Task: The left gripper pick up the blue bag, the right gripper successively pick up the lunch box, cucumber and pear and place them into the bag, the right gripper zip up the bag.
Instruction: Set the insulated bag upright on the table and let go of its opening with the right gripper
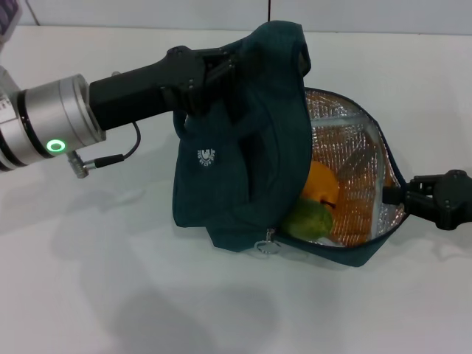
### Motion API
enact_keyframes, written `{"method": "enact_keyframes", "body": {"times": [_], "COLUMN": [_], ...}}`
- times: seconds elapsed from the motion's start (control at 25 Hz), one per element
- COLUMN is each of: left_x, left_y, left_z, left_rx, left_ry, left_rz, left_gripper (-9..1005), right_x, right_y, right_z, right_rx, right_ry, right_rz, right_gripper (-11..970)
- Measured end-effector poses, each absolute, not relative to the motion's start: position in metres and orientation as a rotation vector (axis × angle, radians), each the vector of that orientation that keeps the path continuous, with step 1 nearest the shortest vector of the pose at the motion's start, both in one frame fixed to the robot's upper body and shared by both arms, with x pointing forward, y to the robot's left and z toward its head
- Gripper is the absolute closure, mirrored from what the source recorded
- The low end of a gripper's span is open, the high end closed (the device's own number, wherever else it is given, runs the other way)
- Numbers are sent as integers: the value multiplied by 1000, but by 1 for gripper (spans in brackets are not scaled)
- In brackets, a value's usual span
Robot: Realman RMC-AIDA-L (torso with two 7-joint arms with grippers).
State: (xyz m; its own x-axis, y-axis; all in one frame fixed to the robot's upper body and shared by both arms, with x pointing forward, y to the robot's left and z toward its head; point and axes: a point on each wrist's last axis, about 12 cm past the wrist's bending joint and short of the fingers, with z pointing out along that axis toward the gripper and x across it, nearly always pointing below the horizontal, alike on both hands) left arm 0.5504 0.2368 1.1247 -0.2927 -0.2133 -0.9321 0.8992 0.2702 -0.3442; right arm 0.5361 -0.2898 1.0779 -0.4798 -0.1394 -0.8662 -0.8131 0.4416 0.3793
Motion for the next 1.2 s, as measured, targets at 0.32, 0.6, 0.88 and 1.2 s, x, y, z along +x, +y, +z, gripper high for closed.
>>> {"method": "enact_keyframes", "body": {"times": [0.32, 0.6, 0.88, 1.2], "left_x": [544, 535, 526, 520], "left_y": [234, 227, 225, 223], "left_z": [1115, 1102, 1089, 1083], "left_rx": [765, 807, 800, 809], "left_ry": [1401, 1390, 1402, 1412], "left_rz": [-1199, -1200, -1194, -1213], "left_gripper": [948, 947, 946, 823], "right_x": [536, 542, 547, 556], "right_y": [-285, -277, -272, -263], "right_z": [1082, 1102, 1124, 1132], "right_rx": [-883, -903, -912, -874], "right_ry": [1702, 1432, 1240, 1216], "right_rz": [967, 895, 890, 925], "right_gripper": [862, 951, 951, 951]}}
